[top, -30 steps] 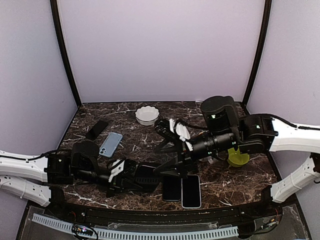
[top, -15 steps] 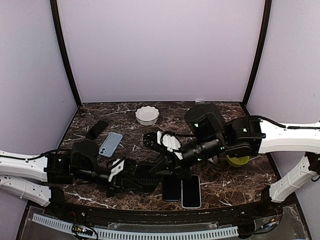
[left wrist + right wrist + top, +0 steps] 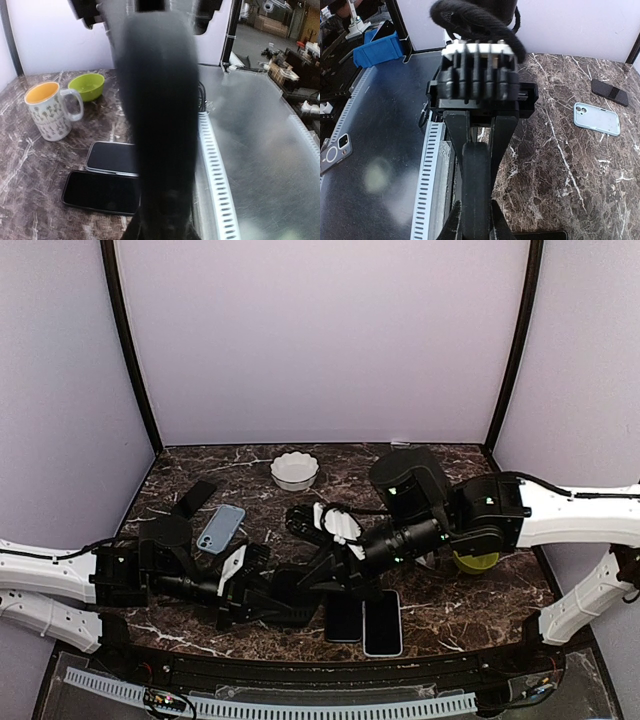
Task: Put the phone into the phone case
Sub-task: Press the top corners of the phone case, then pass from the left arm to the right
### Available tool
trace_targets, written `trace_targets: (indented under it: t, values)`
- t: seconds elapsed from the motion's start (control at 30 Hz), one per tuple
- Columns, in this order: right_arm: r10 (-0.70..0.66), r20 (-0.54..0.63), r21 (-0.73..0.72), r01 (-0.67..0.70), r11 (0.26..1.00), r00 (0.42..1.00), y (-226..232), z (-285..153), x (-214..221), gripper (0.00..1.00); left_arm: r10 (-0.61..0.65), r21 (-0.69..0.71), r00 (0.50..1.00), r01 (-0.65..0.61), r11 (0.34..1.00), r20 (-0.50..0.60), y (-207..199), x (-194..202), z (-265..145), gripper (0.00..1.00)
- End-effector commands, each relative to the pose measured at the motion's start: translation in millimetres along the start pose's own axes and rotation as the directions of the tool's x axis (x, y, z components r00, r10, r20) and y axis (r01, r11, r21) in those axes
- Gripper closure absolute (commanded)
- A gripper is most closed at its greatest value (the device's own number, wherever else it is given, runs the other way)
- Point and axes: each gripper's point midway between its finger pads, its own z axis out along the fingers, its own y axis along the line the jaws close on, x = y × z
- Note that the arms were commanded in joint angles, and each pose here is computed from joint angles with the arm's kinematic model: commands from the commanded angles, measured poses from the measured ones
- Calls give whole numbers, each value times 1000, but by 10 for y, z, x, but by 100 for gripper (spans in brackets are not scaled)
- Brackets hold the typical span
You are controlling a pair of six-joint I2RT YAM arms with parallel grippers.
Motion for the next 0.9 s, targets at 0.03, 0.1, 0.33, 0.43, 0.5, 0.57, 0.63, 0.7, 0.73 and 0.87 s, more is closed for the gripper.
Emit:
trace_targets:
  t: [0.03, 0.1, 0.33, 0.43, 0.5, 0.57, 0.63, 0.7, 0.73, 0.87]
  values:
    - [-50, 129, 10, 50, 999, 990, 53, -197, -388, 100, 22, 12, 995, -23, 1000, 95, -50, -320, -65, 99]
    - [-53, 139, 22, 50, 999, 989, 44, -223, -391, 92, 23, 8, 989, -25, 1000, 143, -62, -416, -115, 100]
    - [-2, 268, 139, -37, 990, 963, -134, -303, -275, 28, -70, -82, 937, 104, 991, 342, 95, -738, -347, 100]
    - [44, 379, 105, -91, 990, 925, -116, -317, -337, 30, -94, -46, 917, 121, 992, 387, 47, -813, -391, 100]
    - [67, 429, 59, -102, 993, 901, -71, -302, -418, 36, -105, -35, 915, 129, 991, 390, 37, -825, -391, 100]
    - [88, 441, 34, -115, 993, 893, -60, -262, -454, 45, -108, -33, 914, 131, 991, 390, 36, -848, -391, 100]
    - [105, 463, 20, -129, 991, 880, -66, -244, -495, 52, -112, -39, 916, 137, 990, 386, 53, -855, -382, 100]
    - [118, 476, 5, -137, 991, 871, -62, -232, -527, 56, -114, -37, 918, 138, 990, 381, 52, -869, -372, 100]
    - [123, 476, 4, -142, 990, 871, -68, -224, -531, 62, -115, -32, 918, 138, 990, 380, 47, -885, -367, 100]
    - [161, 473, 2, -183, 983, 866, -122, -195, -556, 100, -127, -31, 916, 150, 988, 381, 56, -896, -364, 100]
